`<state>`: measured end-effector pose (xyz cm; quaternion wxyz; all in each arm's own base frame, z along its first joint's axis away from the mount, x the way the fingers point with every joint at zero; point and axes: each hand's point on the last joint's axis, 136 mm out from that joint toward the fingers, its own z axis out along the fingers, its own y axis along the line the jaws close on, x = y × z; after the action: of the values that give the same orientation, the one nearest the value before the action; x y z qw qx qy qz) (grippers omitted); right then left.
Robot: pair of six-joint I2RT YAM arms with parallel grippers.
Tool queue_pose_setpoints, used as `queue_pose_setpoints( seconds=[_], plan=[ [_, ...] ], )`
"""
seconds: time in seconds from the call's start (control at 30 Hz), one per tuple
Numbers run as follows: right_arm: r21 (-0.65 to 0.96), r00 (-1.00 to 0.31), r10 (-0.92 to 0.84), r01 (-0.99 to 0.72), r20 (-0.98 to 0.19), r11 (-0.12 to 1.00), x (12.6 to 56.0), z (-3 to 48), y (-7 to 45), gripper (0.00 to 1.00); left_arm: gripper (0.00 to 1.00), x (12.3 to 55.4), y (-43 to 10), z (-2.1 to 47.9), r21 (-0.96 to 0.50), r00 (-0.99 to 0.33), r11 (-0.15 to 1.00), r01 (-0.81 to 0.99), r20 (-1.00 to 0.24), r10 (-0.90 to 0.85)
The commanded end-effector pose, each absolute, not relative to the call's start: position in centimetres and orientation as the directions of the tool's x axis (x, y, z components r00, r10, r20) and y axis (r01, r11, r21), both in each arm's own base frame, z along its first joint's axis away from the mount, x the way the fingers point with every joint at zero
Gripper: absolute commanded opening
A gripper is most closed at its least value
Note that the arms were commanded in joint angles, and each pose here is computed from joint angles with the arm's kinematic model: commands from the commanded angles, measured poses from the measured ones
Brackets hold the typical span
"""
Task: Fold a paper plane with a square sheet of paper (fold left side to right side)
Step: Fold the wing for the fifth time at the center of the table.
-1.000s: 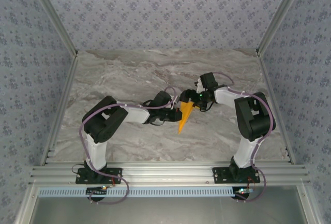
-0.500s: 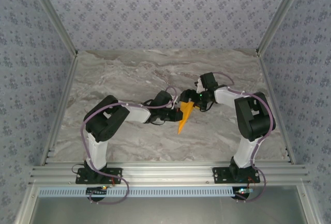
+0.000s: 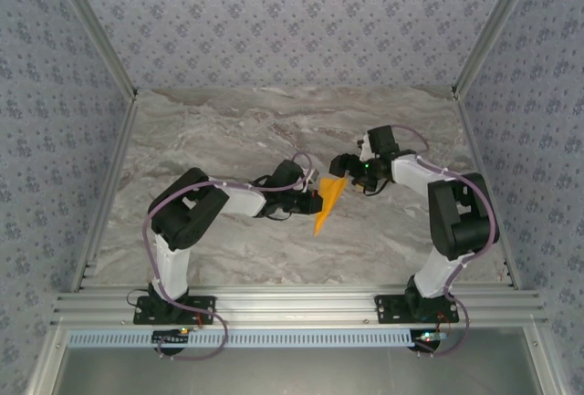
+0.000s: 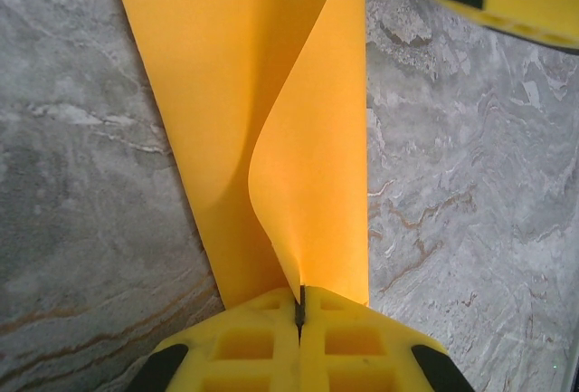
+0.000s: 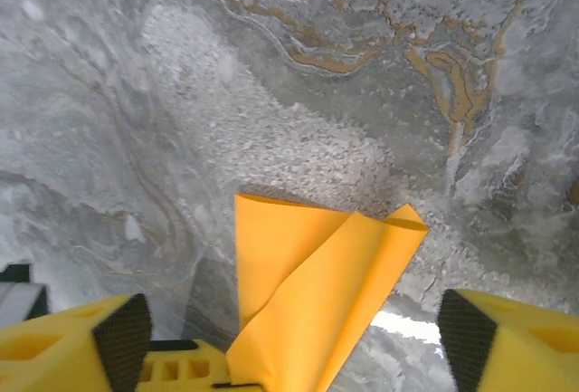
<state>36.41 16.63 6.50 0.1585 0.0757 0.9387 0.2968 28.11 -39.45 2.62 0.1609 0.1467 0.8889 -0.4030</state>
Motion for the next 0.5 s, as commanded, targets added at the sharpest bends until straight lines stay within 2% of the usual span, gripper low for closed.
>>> queue_pose_setpoints(
  seconds=[0.0, 0.07, 0.13, 0.23, 0.33, 0.47],
  plan=[
    [0.634, -0.938, 0.231, 0.017, -0.257, 0.773, 35.3, 7.6, 17.7, 0.76, 0.00, 28.4, -38.7, 0.8, -0.638, -0.911, 0.675, 0.370, -0.392, 0.129],
    [0.666, -0.940, 0.231, 0.006, -0.251, 0.746, 35.0, 7.8, 18.5, 0.64, 0.00, 28.5, -38.6, 0.8, -0.636, -0.910, 0.677, 0.370, -0.393, 0.128],
    [0.666, -0.945, 0.219, 0.000, -0.245, 0.746, 34.6, 7.6, 19.1, 0.48, 0.00, 28.4, -38.6, 0.7, -0.635, -0.911, 0.679, 0.368, -0.392, 0.127],
    [0.657, -0.952, 0.209, 0.010, -0.226, 0.754, 34.2, 6.8, 19.4, 0.32, 0.00, 28.5, -38.5, 0.8, -0.633, -0.911, 0.682, 0.366, -0.393, 0.124],
    [0.651, -0.958, 0.197, 0.016, -0.206, 0.759, 33.9, 6.1, 19.8, 0.20, 0.00, 28.5, -38.5, 0.8, -0.631, -0.910, 0.683, 0.367, -0.394, 0.125],
    [0.638, -0.965, 0.186, 0.027, -0.185, 0.770, 33.5, 5.2, 20.0, 0.09, 0.00, 28.6, -38.5, 0.9, -0.631, -0.910, 0.683, 0.367, -0.395, 0.124]
  ],
)
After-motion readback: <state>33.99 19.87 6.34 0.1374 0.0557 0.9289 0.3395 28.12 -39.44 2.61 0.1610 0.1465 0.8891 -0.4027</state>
